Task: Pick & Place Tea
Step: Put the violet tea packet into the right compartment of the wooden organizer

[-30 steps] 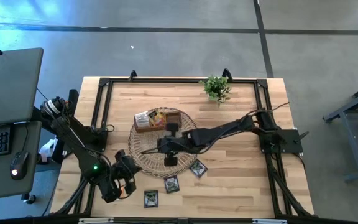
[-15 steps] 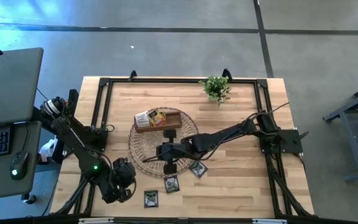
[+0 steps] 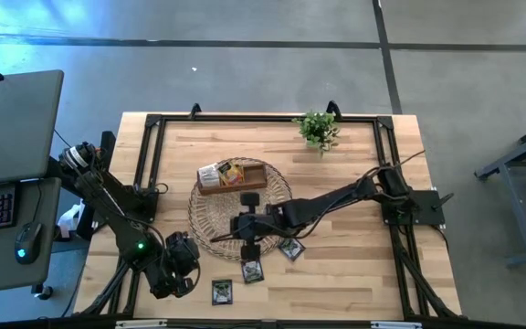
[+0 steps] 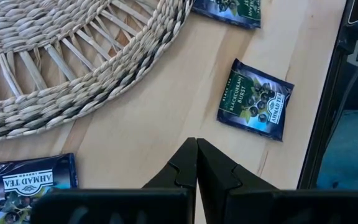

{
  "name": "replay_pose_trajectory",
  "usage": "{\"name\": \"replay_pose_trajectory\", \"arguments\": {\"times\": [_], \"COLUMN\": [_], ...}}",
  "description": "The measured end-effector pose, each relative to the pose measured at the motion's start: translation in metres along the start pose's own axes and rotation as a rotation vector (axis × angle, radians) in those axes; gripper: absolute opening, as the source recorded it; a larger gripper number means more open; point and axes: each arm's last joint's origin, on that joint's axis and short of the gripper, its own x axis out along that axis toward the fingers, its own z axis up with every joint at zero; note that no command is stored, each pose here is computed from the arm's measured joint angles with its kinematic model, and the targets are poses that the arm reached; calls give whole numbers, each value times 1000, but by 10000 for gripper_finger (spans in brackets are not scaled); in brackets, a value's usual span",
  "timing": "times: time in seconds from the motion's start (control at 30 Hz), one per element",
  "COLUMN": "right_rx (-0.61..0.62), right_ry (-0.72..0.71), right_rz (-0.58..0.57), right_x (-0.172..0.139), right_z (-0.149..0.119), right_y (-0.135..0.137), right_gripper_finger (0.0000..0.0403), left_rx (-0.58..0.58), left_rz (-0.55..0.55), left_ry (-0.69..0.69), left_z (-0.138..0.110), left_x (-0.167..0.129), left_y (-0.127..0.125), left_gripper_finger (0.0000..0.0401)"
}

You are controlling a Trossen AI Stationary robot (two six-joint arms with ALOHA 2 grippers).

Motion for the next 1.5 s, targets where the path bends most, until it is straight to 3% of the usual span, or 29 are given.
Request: {"name": "replay_pose_trajectory", "arguments": {"times": [0.2,0.33,0.6,0.8,0.87,1.0,1.1,1.2,1.27,1.5], "right_rx": [38,70,53,179,209,183,191,227,217,92], "right_ry": [3,10,7,61,104,217,327,440,488,577], "right_rz": [158,170,158,167,170,165,152,87,18,-135], "right_x": [-4,-8,-13,-14,-14,-18,-22,-26,-28,-27], "right_z": [0,-1,-3,-7,-11,-23,-33,-45,-50,-59], "right_y": [16,27,42,43,44,48,50,49,46,20], "right_gripper_finger": [12,18,93,137,139,131,125,125,128,160], "left_rx": [0,0,1,22,9,102,89,107,96,75], "left_rz": [0,0,6,58,49,111,117,159,173,135], "left_ry": [0,1,-16,-209,-246,-385,-472,-558,-554,-297], "left_z": [0,0,0,6,8,12,15,19,25,46], "left_x": [0,0,0,-1,-1,-2,-3,-4,-2,12], "left_y": [0,0,0,1,-1,0,-2,-1,1,13], "left_gripper_finger": [3,3,3,3,3,3,3,3,3,3]}}
